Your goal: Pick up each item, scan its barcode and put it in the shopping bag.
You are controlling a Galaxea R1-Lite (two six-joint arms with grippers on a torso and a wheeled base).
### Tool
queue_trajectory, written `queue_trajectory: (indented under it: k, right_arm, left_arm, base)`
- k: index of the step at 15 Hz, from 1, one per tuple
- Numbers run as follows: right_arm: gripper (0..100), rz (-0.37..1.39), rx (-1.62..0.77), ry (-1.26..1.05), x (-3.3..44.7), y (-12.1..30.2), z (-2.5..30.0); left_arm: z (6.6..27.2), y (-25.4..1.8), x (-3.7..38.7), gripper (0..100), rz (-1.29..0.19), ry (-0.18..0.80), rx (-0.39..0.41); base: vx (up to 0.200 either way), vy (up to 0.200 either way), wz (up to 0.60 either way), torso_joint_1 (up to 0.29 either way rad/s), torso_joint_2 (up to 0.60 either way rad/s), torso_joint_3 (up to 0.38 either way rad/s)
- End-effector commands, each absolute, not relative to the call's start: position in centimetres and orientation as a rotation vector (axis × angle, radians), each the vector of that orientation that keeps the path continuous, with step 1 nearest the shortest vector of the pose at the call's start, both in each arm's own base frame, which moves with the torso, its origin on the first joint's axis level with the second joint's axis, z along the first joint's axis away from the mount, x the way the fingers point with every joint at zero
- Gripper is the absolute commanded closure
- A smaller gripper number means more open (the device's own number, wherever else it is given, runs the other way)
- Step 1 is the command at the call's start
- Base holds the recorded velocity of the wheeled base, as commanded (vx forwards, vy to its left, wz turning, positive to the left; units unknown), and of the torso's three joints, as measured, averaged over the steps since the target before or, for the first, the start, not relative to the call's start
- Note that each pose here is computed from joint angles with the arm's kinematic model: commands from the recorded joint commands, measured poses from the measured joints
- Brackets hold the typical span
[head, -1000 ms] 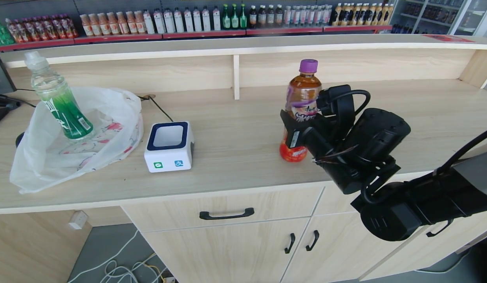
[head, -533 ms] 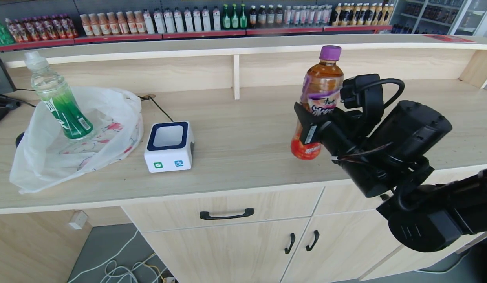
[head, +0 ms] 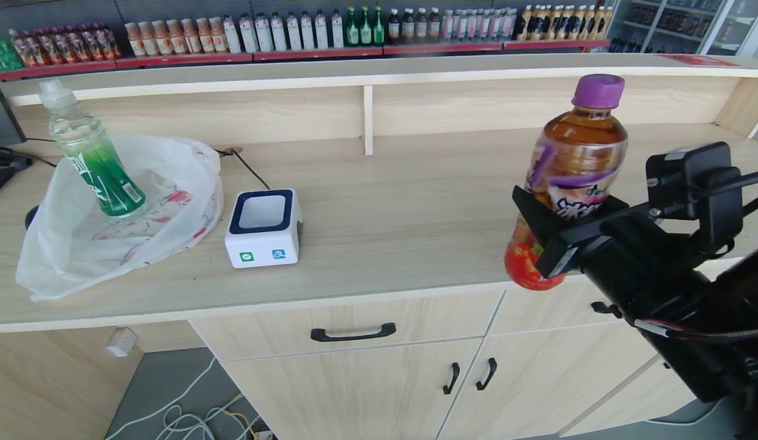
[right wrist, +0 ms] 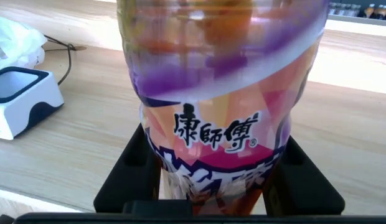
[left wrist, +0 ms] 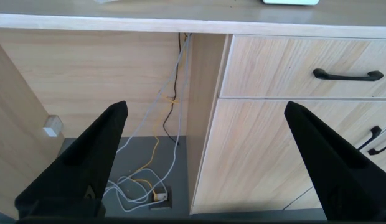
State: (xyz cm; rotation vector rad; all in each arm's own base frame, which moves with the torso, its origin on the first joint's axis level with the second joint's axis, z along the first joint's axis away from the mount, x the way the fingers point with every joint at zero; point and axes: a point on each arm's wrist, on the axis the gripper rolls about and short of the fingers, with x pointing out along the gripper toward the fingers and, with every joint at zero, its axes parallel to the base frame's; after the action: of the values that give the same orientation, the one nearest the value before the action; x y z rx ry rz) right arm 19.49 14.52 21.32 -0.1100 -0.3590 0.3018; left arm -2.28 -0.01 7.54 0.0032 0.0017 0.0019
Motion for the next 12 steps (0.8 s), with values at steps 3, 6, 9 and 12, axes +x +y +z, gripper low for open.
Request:
queue_trajectory:
  k: [3,6,9,12]
  right_arm:
    - [100,0.323,-0.166,-0.335,15.5,11.9,18.8]
    - [100,0.329,-0.162,-0.317,14.1,10.8,18.2]
    - [100,0.362,-0.168,-0.324,13.3,10.9,18.1]
    - [100,0.465,-0.240,-0.363,12.2,12.8,18.3]
  left_arm:
    - [7.5,0.0,-2.3,0,0.003,0.002,0.003]
    - [7.5,0.0,-2.3,0,0.003,0.002,0.003]
    - [7.5,0.0,-2.3,0,0.003,0.002,0.003]
    - [7.5,0.0,-2.3,0,0.002,0.002,0.003]
  base:
    - [0.000,0.000,0.00,0.000,0.00,0.000]
    - [0.000,0.000,0.00,0.000,0.00,0.000]
    - [0.000,0.000,0.00,0.000,0.00,0.000]
    - [0.000,0.000,0.00,0.000,0.00,0.000]
